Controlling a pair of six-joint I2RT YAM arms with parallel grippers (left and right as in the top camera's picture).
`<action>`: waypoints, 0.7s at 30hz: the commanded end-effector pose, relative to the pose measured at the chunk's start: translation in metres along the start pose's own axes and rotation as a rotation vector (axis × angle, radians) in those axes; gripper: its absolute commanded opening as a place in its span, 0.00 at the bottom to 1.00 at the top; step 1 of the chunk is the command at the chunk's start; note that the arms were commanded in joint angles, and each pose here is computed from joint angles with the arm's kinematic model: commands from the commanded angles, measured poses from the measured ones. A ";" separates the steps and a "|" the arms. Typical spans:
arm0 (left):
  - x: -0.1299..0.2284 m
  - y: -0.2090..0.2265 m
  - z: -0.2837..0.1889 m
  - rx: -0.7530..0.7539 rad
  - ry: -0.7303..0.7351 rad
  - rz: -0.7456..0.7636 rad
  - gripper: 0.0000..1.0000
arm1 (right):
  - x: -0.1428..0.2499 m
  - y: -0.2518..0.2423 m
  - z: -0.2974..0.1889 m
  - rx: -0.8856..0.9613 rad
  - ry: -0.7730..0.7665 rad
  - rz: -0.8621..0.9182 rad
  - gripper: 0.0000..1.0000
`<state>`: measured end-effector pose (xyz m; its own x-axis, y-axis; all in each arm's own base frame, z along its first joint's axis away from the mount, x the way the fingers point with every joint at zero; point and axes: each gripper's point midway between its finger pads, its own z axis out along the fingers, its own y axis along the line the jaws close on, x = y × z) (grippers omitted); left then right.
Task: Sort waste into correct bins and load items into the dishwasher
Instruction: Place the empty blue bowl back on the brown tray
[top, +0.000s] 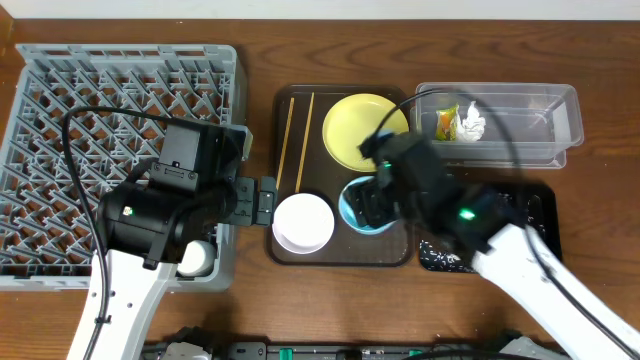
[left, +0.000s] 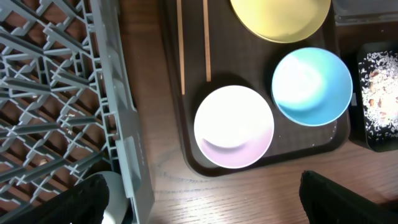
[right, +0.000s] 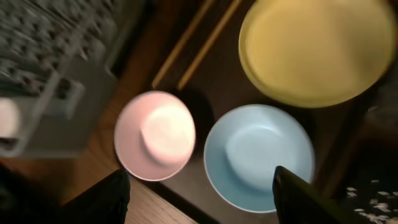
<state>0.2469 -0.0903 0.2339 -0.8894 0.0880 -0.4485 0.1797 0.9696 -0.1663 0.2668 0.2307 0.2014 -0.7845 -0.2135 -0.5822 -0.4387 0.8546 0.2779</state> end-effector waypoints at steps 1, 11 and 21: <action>-0.002 0.000 -0.001 -0.006 -0.007 0.017 0.98 | -0.020 -0.005 -0.036 0.004 -0.084 0.007 0.74; -0.002 0.000 -0.001 -0.006 -0.006 0.017 0.98 | -0.033 0.006 -0.103 -0.056 -0.270 -0.003 0.99; -0.002 0.000 -0.001 -0.006 -0.006 0.017 0.98 | -0.018 -0.020 -0.119 0.085 -0.261 -0.139 0.99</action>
<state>0.2467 -0.0903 0.2338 -0.8898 0.0880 -0.4479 0.1796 0.9696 -0.1662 0.2352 0.1791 0.2787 -0.6706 -0.1600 -0.7244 -0.4623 0.8538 0.2394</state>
